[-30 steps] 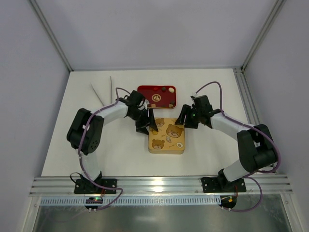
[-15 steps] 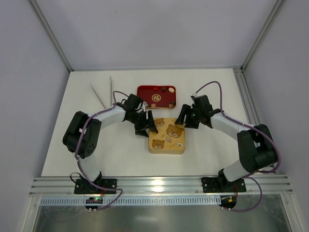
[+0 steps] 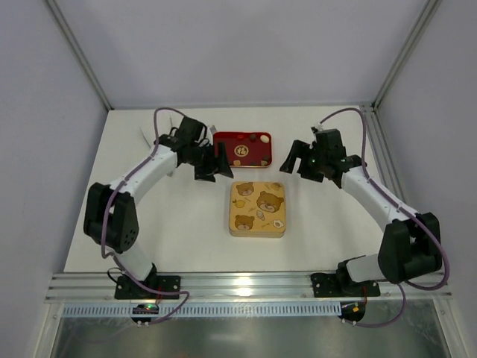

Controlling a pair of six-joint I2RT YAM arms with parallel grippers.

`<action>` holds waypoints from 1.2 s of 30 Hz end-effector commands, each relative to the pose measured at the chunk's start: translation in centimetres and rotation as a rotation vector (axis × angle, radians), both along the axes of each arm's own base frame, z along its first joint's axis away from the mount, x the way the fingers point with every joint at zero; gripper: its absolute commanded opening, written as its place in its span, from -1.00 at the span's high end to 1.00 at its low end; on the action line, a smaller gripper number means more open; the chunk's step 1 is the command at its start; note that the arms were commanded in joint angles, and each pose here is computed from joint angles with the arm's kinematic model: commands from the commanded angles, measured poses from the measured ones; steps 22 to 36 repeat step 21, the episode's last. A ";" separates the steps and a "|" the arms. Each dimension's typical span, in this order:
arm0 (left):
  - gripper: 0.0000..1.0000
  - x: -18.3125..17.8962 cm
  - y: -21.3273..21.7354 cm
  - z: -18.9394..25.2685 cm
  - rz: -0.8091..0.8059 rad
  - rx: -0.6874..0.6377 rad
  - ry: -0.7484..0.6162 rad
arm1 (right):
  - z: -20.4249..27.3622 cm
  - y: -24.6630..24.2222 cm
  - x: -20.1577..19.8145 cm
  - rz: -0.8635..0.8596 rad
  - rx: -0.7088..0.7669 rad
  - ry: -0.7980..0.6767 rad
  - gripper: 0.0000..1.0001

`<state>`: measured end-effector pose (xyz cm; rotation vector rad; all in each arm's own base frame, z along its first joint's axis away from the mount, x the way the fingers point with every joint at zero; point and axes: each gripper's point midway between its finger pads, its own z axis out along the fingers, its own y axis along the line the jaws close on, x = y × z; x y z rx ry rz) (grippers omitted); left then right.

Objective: Pack the chocolate

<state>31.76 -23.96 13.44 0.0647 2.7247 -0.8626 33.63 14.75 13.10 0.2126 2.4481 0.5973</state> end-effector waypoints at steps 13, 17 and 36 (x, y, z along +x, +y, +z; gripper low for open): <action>-0.53 -5.2 4.6 12.9 0.014 -0.040 -0.444 | 17.1 -5.4 -4.2 -0.164 -0.048 -0.500 -0.94; -0.54 -6.5 5.4 12.9 0.046 -0.047 -0.461 | 17.0 -6.6 -5.9 -0.191 -0.068 -0.547 -0.95; -0.54 -7.1 5.7 12.9 0.048 -0.051 -0.465 | 17.1 -7.3 -6.1 -0.215 -0.081 -0.577 -0.96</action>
